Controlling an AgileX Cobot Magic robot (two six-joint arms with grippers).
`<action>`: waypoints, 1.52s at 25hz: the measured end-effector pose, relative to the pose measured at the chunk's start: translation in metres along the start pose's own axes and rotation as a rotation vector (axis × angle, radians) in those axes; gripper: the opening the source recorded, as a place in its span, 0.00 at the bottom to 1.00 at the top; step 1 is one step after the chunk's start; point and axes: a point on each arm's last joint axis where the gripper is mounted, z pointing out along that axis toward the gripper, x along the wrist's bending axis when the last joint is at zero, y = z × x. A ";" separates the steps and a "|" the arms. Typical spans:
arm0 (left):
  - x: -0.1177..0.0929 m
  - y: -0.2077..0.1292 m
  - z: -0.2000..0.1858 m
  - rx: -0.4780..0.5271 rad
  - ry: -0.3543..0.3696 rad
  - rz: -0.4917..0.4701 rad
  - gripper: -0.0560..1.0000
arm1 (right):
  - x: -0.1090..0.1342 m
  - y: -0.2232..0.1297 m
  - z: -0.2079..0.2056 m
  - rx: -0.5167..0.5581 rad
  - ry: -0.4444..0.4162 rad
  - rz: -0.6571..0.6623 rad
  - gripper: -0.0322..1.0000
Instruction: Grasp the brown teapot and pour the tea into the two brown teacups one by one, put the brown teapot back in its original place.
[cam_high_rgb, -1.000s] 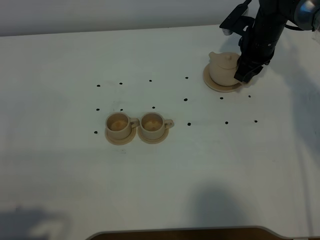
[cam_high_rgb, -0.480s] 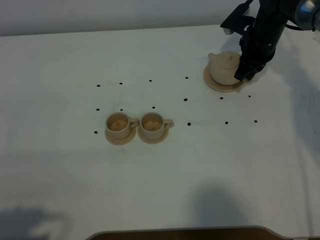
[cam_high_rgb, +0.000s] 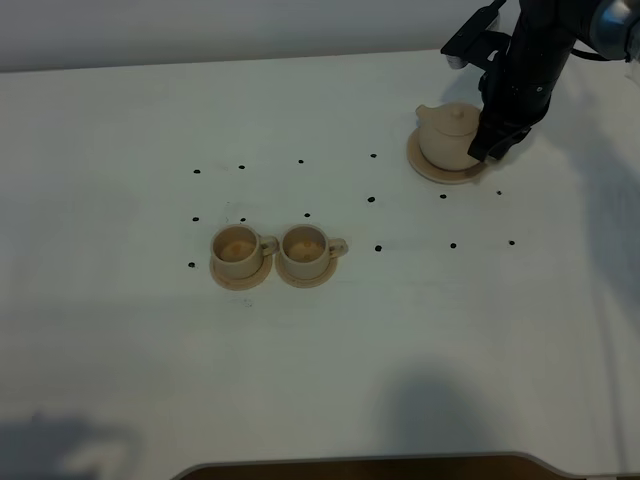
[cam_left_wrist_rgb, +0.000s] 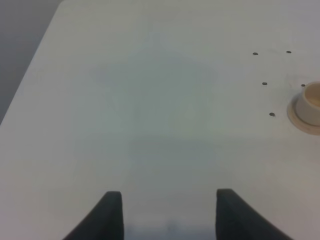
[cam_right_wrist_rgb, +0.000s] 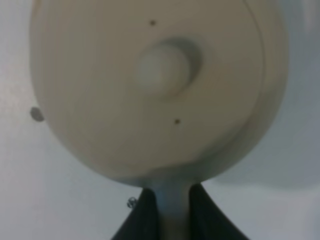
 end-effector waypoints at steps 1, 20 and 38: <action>0.000 0.000 0.000 0.000 0.000 0.000 0.48 | 0.000 0.001 -0.003 -0.008 -0.001 0.001 0.14; 0.000 0.000 0.000 0.000 0.000 -0.001 0.48 | 0.000 0.011 -0.023 -0.067 0.020 0.017 0.14; 0.000 0.000 0.000 0.000 0.000 -0.001 0.48 | 0.027 0.005 -0.101 -0.309 0.010 -0.003 0.14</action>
